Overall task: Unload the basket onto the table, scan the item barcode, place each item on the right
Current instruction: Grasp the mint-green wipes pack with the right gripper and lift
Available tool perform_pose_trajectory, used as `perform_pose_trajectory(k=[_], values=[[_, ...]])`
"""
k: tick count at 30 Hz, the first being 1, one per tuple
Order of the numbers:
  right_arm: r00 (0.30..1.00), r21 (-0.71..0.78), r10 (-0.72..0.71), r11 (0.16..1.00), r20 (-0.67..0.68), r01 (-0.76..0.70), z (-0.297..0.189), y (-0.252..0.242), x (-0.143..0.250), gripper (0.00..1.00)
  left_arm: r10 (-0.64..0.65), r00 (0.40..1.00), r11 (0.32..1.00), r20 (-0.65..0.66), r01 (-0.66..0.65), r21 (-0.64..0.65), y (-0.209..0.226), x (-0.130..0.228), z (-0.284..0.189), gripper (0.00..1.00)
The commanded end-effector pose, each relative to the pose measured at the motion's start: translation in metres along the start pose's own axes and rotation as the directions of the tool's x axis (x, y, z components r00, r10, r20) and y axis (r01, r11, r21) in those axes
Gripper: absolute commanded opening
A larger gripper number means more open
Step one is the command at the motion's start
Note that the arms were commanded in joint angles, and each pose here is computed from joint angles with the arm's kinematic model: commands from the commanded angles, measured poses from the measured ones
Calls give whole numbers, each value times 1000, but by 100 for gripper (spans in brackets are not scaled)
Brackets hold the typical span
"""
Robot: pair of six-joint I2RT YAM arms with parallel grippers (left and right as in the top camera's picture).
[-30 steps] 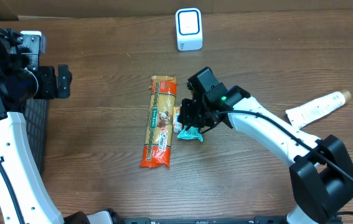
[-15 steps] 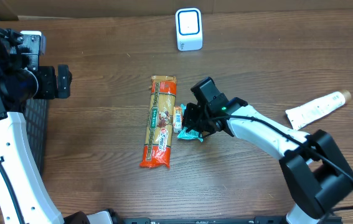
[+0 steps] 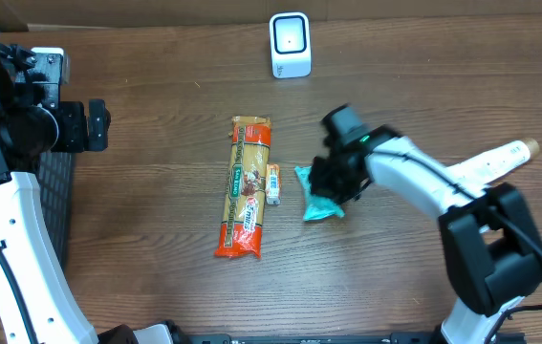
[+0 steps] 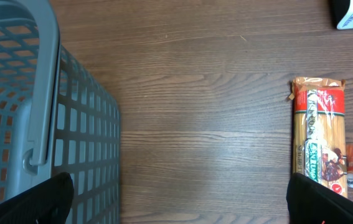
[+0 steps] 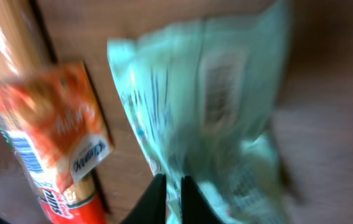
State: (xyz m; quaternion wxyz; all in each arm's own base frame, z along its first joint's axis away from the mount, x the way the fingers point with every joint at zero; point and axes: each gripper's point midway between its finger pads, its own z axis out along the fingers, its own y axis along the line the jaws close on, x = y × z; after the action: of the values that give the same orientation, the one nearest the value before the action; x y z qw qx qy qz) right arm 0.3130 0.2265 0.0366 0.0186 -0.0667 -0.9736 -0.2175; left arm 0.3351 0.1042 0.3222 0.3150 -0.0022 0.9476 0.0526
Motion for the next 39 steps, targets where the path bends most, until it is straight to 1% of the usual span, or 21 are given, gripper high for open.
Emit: perform_pose_trajectory(k=[1, 3, 5, 7, 8, 11, 13, 14, 18, 21, 23, 25, 28, 30, 31, 32, 36, 39], values=[[966, 2, -241, 970, 95, 242, -31, -3, -42, 19, 9, 1000, 1000, -6, -9, -6, 2, 0, 2, 100], [963, 5, -246, 969, 113, 247, -46, -4, -53, 26, 9, 1000, 1000, -6, -9, -6, 2, 0, 2, 100], [967, -3, -224, 974, 118, 226, -60, -4, -59, 29, 9, 1000, 1000, -6, -9, -6, 2, 0, 2, 100], [972, -61, -213, 974, 103, 220, -73, 7, -57, 31, 9, 1000, 1000, -6, -9, -6, 2, 0, 2, 100], [971, -121, -226, 965, 77, 234, -75, 19, -49, 34, 9, 1000, 1000, -6, -9, -6, 2, 0, 2, 100], [967, -136, -253, 957, 25, 254, -61, 29, -32, 45, 9, 1000, 1000, -6, -9, -6, 2, 0, 2, 100], [960, -131, -281, 952, -20, 276, -45, 35, -18, 48, 9, 1000, 1000, -6, -9, -6, 2, 0, 2, 100], [950, -125, -307, 947, -65, 297, -29, 40, -3, 49, 9, 1000, 1000, -6, -9, -6, 2, 0, 2, 100], [921, -107, -351, 936, -172, 336, 6, 44, 31, 49, 9, 1000, 1000, -6, -9, -6, 2, 0, 2, 99], [911, -54, -348, 937, -221, 345, 20, 35, 42, 49, 9, 1000, 1000, -6, -9, -6, 2, 0, 2, 100], [915, 9, -319, 943, -246, 332, 21, 22, 45, 49, 9, 1000, 1000, -6, -9, -6, 2, 0, 2, 100], [922, 77, -292, 944, -255, 321, 17, 6, 42, 48, 9, 1000, 1000, -6, -9, -6, 2, 0, 2, 100], [942, 213, -240, 933, -235, 291, 8, -28, 26, 48, 9, 1000, 1000, -6, -9, -6, 2, 0, 2, 100], [955, 247, -207, 934, -214, 258, 1, -42, 14, 43, 9, 1000, 1000, -6, -9, -6, 2, 0, 2, 100], [960, 245, -192, 939, -204, 240, -2, -46, 10, 41, 9, 1000, 1000, -6, -9, -6, 2, 0, 2, 100], [966, 242, -175, 945, -188, 219, -7, -53, 1, 34, 9, 1000, 1000, -6, -9, -6, 2, 0, 2, 100], [962, 150, -217, 959, -165, 242, -24, -44, -15, 35, 9, 1000, 1000, -6, -9, -6, 2, 0, 2, 100], [954, 62, -273, 957, -126, 283, -47, -29, -26, 39, 9, 1000, 1000, -6, -9, -6, 2, 0, 2, 100]])
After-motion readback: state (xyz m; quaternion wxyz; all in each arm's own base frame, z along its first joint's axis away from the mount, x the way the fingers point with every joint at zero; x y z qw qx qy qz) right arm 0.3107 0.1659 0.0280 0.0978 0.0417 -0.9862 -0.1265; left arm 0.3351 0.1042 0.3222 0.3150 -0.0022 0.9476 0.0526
